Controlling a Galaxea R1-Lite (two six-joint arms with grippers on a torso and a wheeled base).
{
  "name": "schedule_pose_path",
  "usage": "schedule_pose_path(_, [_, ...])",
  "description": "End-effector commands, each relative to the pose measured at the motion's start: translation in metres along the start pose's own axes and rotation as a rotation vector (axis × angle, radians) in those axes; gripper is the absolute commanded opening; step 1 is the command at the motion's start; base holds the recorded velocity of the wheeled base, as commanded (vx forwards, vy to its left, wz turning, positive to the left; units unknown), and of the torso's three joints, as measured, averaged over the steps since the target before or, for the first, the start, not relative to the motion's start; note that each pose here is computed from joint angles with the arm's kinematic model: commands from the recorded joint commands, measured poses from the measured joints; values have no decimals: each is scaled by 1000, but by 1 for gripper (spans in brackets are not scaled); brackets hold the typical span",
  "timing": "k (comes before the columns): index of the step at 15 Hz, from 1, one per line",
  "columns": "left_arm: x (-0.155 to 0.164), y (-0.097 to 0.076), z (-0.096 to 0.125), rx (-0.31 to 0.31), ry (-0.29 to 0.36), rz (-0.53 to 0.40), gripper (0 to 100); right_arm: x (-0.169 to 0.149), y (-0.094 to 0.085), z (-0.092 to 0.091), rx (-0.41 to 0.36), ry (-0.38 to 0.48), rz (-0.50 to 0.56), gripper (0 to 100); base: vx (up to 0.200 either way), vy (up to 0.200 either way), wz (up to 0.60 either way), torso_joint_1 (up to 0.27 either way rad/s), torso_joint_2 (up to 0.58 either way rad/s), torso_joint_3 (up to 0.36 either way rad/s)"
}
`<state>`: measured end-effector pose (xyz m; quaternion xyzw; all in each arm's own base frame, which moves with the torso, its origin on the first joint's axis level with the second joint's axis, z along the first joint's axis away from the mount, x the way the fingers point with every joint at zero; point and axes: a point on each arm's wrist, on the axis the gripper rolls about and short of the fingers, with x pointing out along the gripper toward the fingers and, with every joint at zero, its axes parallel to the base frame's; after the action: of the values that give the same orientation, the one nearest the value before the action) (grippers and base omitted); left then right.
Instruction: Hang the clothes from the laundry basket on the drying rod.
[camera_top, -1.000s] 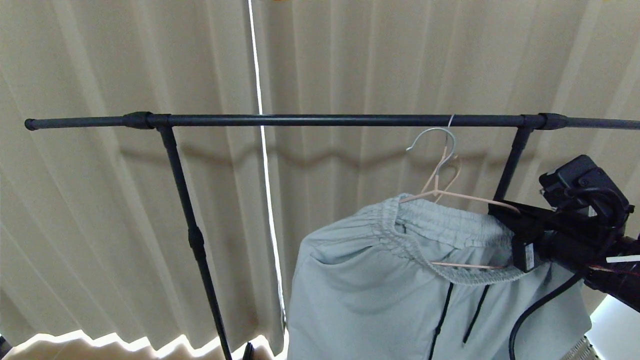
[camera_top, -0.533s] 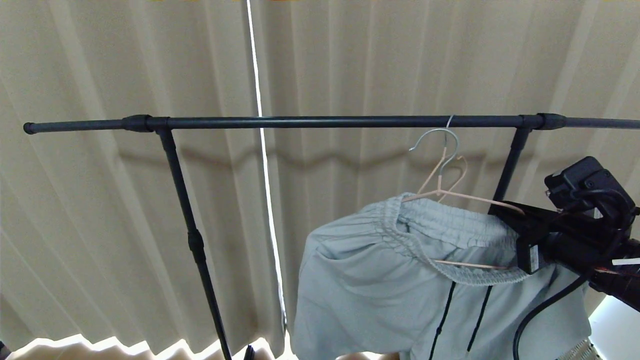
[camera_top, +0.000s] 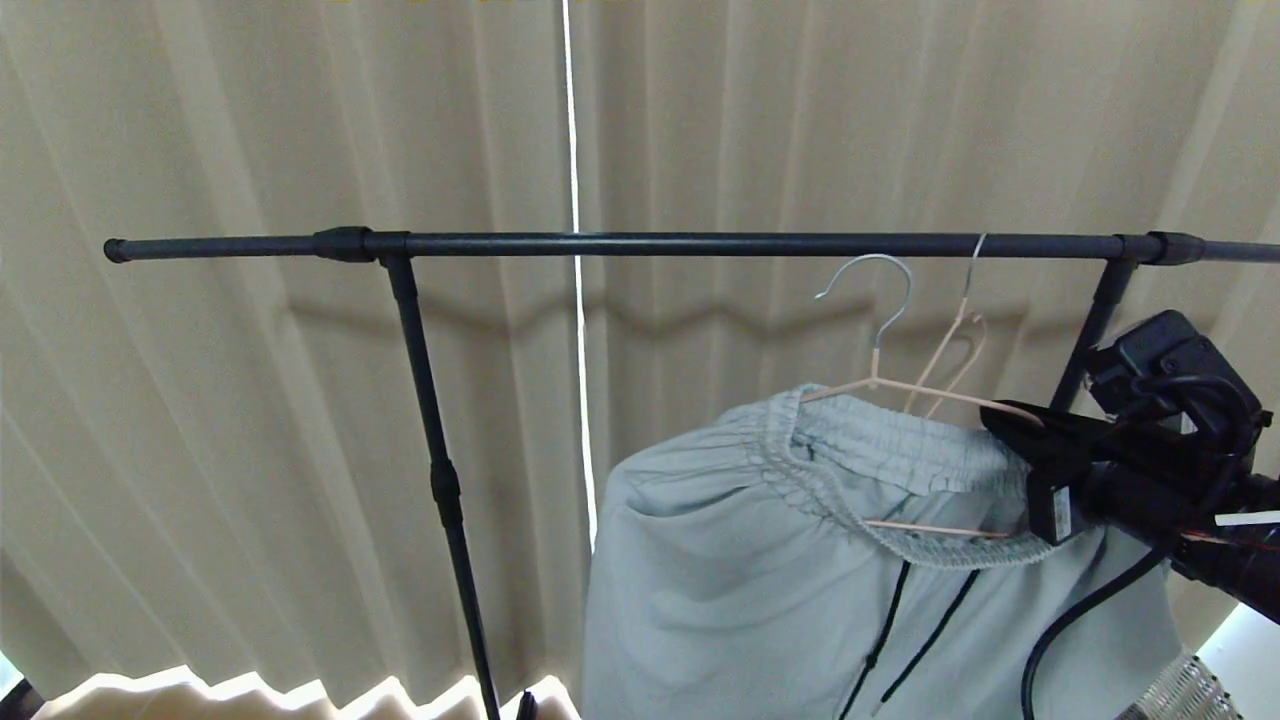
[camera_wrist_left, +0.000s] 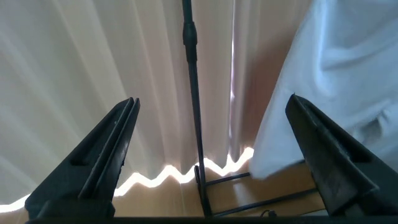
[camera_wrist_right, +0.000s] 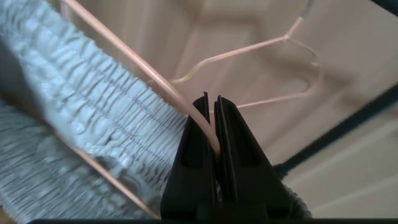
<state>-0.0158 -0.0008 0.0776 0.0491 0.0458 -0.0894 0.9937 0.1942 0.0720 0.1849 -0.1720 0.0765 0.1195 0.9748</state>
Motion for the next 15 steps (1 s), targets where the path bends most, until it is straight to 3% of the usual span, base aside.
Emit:
schedule_pose_path(1, [0, 0, 0, 0, 2, -1, 100, 2, 0, 0, -2, 9, -12, 0, 0, 0, 0, 0, 0, 0])
schedule_pose_path(8, [0, 0, 0, -3, 2, -1, 100, 14, -8, 6, 6, 19, -92, 0, 171, 0, 0, 3, 3, 6])
schedule_pose_path(15, [0, 0, 0, 0, 2, -2, 100, 24, -17, 26, 10, 41, -217, 0, 0, 0, 0, 0, 0, 0])
